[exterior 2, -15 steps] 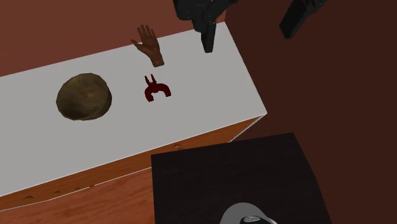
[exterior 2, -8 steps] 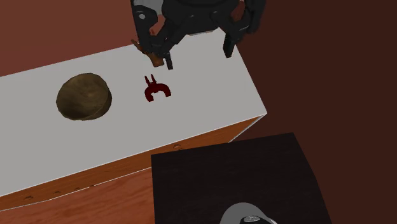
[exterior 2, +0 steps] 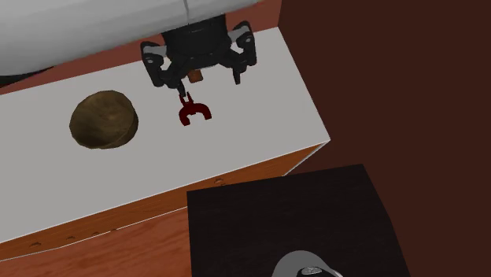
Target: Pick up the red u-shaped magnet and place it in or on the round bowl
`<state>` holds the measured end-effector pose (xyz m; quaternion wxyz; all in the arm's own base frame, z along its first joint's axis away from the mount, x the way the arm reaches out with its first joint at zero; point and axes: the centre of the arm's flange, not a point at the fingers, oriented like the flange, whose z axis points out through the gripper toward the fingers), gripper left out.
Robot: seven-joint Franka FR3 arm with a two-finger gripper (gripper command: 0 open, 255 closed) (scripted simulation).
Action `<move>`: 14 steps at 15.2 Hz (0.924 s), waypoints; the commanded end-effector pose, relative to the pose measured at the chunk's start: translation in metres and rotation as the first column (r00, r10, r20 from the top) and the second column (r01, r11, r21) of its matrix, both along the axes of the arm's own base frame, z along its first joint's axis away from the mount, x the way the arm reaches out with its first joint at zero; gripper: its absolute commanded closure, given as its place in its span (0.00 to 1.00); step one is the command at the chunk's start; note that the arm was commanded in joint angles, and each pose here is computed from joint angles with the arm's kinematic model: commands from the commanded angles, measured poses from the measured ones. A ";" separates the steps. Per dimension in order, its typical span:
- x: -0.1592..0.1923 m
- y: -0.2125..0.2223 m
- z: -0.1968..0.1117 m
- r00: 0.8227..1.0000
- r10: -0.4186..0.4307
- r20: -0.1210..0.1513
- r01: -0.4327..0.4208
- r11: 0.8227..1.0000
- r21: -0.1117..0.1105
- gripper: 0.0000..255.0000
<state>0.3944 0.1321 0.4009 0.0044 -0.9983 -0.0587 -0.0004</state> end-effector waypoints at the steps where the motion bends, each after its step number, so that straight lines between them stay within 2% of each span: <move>1: 0.009 0.014 -0.019 1.000 0.005 0.010 -0.005 1.000 -0.001 0.00; 12: 0.062 0.092 -0.128 0.998 0.034 0.050 -0.033 0.999 -0.017 0.00; 14: 0.065 0.097 -0.139 0.998 0.036 0.052 -0.035 0.999 -0.018 0.00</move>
